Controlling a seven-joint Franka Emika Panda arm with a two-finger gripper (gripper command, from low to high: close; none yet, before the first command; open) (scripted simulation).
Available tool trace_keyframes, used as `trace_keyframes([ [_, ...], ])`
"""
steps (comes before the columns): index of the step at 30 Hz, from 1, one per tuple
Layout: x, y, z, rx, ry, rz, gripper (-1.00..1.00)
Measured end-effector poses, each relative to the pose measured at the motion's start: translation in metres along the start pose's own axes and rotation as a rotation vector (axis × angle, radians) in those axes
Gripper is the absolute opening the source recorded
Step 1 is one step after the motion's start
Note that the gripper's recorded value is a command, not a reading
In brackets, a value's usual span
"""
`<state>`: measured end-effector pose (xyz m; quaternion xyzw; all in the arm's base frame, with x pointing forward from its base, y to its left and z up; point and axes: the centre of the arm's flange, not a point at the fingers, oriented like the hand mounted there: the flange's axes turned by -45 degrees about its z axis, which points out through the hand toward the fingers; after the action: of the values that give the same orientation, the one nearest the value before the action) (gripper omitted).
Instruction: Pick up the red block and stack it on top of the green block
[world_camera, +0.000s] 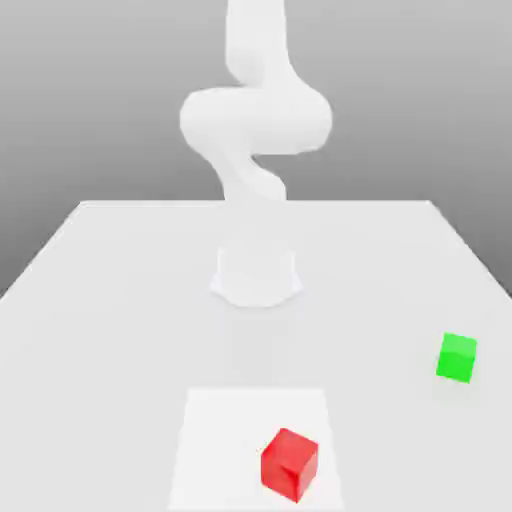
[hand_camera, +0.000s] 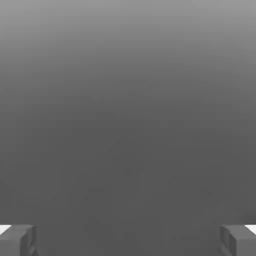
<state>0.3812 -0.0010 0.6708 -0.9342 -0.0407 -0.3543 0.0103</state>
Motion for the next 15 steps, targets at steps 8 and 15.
trace_keyframes([
  [8,-0.037,-0.01,0.166,0.146,-0.229,-0.271,0.0],
  [15,-0.109,-0.029,0.287,0.245,-0.413,-0.513,0.0],
])
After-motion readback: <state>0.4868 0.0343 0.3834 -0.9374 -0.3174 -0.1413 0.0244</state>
